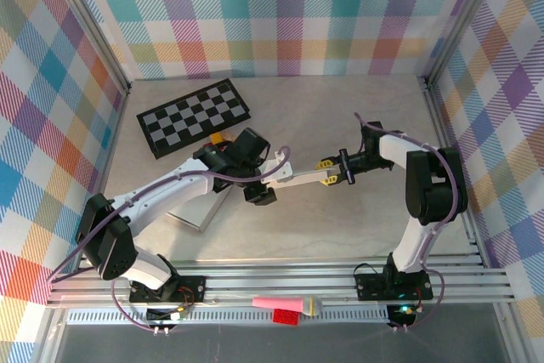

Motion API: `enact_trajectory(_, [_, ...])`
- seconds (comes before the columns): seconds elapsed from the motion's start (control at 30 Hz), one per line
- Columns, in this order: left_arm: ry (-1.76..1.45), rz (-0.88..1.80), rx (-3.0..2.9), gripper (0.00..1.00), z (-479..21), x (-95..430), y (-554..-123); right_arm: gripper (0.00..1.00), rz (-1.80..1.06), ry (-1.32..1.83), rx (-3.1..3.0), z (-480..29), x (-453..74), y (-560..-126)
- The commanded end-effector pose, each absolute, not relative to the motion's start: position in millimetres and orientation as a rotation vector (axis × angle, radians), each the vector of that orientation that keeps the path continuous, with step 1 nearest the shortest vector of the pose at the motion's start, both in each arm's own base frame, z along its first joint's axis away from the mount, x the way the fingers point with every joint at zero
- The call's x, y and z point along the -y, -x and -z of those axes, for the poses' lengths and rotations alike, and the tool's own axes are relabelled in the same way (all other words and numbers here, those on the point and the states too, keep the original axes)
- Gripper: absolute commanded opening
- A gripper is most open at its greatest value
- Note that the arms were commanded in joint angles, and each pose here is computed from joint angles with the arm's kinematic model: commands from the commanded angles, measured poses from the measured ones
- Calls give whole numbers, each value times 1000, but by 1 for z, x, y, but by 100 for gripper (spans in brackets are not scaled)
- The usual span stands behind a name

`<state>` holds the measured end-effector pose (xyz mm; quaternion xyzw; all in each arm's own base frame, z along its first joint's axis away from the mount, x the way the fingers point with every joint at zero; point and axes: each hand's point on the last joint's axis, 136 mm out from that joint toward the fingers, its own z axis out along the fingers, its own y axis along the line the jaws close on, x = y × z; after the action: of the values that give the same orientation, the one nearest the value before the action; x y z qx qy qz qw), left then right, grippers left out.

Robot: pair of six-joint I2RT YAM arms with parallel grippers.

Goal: Fold the paper box

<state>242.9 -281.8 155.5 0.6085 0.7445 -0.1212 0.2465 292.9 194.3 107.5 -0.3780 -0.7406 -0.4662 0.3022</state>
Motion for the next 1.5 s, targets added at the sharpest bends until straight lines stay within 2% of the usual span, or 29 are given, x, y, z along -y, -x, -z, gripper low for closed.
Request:
enact_trajectory(0.0, [-1761, 347, -1971, 60, -150, 288, -238, 24, 1174, 1070, 1868, -100, -192, -286])
enact_trajectory(0.43, [-1764, 196, -1949, 61, -134, 292, -266, 20, 1147, 1086, 1811, -100, -193, -275])
enact_trajectory(0.87, [-1800, 202, -1950, 59, -122, 299, -271, 20, 1156, 1105, 1771, -102, -194, -271])
enact_trajectory(1.2, [-1821, 252, -1997, 44, -118, 304, -268, 29, 1140, 1115, 1766, -93, -194, -270])
enact_trajectory(1.47, [-1835, 283, -2030, 42, -117, 304, -263, 40, 1143, 1116, 1770, -93, -194, -273])
